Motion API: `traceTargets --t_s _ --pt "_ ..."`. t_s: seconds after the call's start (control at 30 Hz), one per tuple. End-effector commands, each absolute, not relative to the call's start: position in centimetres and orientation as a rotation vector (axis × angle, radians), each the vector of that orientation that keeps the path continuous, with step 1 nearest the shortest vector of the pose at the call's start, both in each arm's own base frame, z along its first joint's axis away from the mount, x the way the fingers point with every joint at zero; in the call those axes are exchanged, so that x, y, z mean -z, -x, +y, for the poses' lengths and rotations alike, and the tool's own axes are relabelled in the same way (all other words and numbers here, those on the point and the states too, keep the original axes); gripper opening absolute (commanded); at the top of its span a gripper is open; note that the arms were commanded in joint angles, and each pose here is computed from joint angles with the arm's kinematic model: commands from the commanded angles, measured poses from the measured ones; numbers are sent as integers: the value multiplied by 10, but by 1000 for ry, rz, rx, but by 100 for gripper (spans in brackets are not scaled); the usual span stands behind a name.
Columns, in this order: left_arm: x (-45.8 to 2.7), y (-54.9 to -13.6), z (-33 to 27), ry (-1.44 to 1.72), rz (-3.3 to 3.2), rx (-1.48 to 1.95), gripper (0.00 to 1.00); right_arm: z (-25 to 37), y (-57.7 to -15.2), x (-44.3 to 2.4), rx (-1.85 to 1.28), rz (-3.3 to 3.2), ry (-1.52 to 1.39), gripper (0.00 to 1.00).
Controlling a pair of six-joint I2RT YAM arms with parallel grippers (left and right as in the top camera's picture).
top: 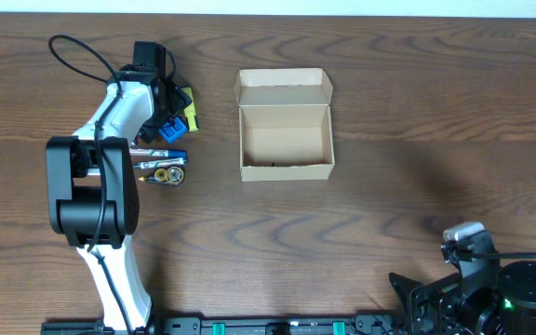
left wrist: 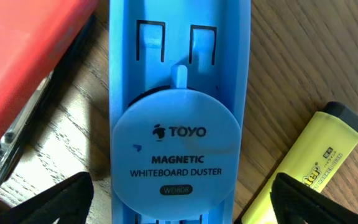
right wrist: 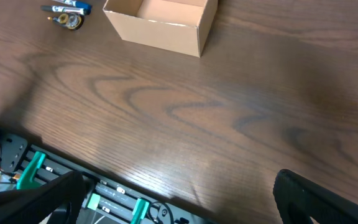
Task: Pack container
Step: 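Reach the left gripper to the blue whiteboard duster and grasp it, then lift the blue duster with the left gripper and lower it into the box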
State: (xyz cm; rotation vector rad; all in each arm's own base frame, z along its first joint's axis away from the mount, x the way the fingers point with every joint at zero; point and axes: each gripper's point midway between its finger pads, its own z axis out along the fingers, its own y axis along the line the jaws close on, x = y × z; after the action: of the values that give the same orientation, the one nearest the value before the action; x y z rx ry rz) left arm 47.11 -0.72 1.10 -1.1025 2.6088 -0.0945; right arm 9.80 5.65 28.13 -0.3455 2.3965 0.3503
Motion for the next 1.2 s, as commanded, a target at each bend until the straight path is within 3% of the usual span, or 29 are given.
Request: traceTargets --t_s 0.0,0.27,0.8,1.0,1.1,1.17 --pt "0 -473 -1 1126 2605 48 86 57 -97 -282 -353 2393 355 99" --pt "4 -471 1 1129 2612 23 77 57 -97 -282 -353 2393 355 99" --pt "4 -467 1 1107 2639 11 41 57 -97 -282 -353 2393 355 99" --pt "-21 -474 0 1046 2638 21 22 57 -97 -282 -353 2393 355 99" --pt "-47 -479 -1 992 2630 27 6 57 -97 -282 -353 2393 355 99" --pt "-71 -483 -3 931 2623 34 5 57 -97 -282 -353 2393 355 99"
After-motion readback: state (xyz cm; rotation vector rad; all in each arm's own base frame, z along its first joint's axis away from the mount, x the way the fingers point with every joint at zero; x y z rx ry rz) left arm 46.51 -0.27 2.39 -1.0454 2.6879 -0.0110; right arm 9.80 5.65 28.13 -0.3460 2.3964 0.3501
